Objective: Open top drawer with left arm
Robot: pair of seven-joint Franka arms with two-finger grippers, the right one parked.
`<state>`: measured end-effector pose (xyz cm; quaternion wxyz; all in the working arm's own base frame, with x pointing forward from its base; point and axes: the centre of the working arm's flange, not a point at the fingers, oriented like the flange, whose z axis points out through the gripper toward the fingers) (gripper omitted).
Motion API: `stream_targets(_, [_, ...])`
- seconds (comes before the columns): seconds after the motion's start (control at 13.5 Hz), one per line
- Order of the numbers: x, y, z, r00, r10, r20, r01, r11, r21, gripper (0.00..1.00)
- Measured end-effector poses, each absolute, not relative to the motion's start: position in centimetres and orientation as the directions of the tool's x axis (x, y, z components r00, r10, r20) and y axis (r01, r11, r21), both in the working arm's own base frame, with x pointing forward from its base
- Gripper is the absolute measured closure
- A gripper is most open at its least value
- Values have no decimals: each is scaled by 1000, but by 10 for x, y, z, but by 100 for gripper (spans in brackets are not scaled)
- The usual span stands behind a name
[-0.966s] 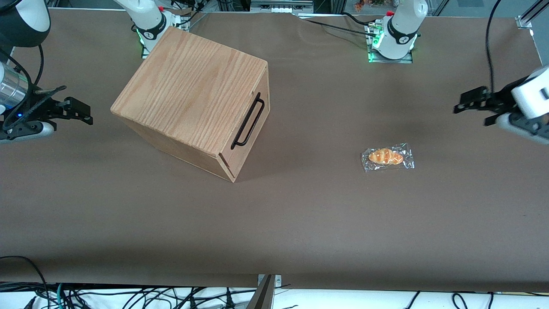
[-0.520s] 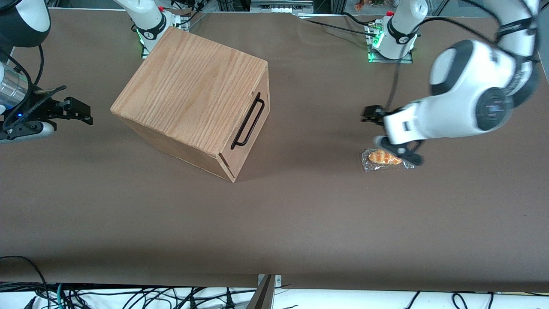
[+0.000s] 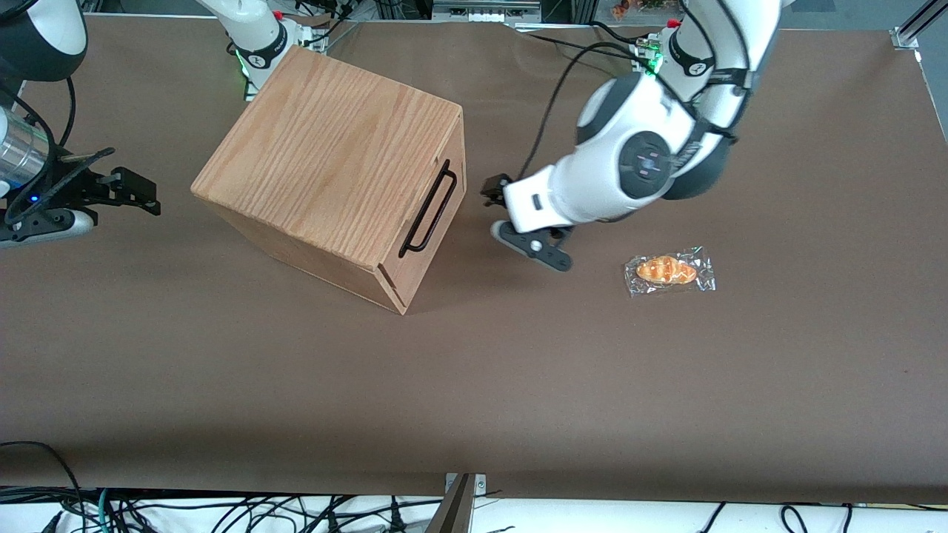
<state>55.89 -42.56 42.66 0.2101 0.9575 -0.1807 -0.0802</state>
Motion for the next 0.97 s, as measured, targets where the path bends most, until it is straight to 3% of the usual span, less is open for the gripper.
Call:
stream_targets(0.3, [537,-474,391,927,-363,-95,-282,-842,460,0])
stream_targets(0.97, [539,-476,363,927,-348,-139,-247,-847,470,0])
